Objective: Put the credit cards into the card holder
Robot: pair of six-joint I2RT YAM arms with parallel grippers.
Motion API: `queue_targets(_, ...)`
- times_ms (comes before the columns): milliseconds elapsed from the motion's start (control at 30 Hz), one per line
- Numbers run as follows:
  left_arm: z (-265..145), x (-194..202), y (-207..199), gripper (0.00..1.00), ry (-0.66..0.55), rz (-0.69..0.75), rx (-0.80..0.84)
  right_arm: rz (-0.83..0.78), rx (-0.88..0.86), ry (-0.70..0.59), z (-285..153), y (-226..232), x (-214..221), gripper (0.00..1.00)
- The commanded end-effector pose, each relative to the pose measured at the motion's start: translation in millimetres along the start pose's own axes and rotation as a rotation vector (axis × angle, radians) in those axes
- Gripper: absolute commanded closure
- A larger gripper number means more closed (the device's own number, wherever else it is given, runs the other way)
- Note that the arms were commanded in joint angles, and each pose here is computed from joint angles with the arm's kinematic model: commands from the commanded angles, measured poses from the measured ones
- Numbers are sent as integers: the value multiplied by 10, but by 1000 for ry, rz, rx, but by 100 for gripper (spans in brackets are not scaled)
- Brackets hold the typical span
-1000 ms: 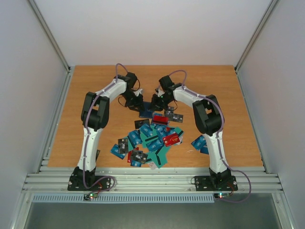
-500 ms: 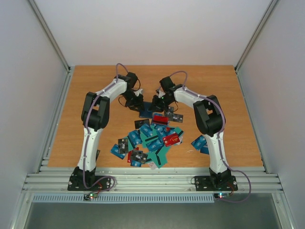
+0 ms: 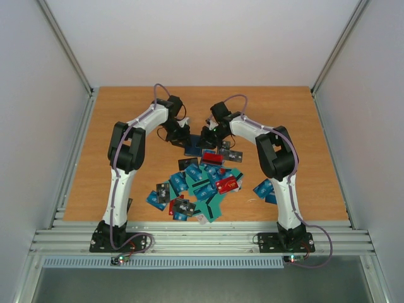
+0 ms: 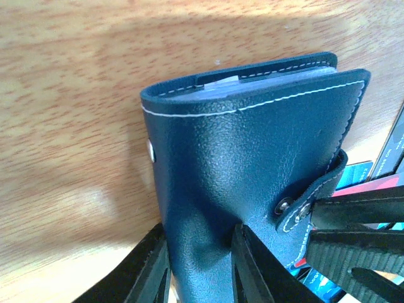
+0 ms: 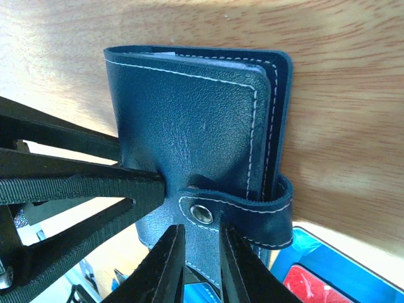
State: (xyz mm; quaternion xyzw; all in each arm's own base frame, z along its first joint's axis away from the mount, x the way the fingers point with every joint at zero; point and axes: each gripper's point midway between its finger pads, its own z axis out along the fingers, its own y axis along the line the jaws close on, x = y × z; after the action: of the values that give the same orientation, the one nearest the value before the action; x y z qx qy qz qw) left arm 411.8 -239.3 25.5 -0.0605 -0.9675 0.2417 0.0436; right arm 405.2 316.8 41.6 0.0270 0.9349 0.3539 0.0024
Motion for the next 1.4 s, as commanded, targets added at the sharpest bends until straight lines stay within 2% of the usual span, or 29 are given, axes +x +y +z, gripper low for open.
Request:
queue_targets(0,214,33,127,72,41,-18,-51,-3,15,22,71,34,136,83)
queue_targets(267,226,30,131,72,43,-16,-49,9,23,33,100,-5,188,83)
queue_targets(867,257,67,88,72,56,-3,-18,13,39,31,217,35,-43,84)
queue_targets(1133,267,76,91,72,61,2,-16,77,156,45,204,-128,-55,94)
queue_targets(1367,272,79,83,72,70,15,-11,139,219,93,271,-206,-89,96)
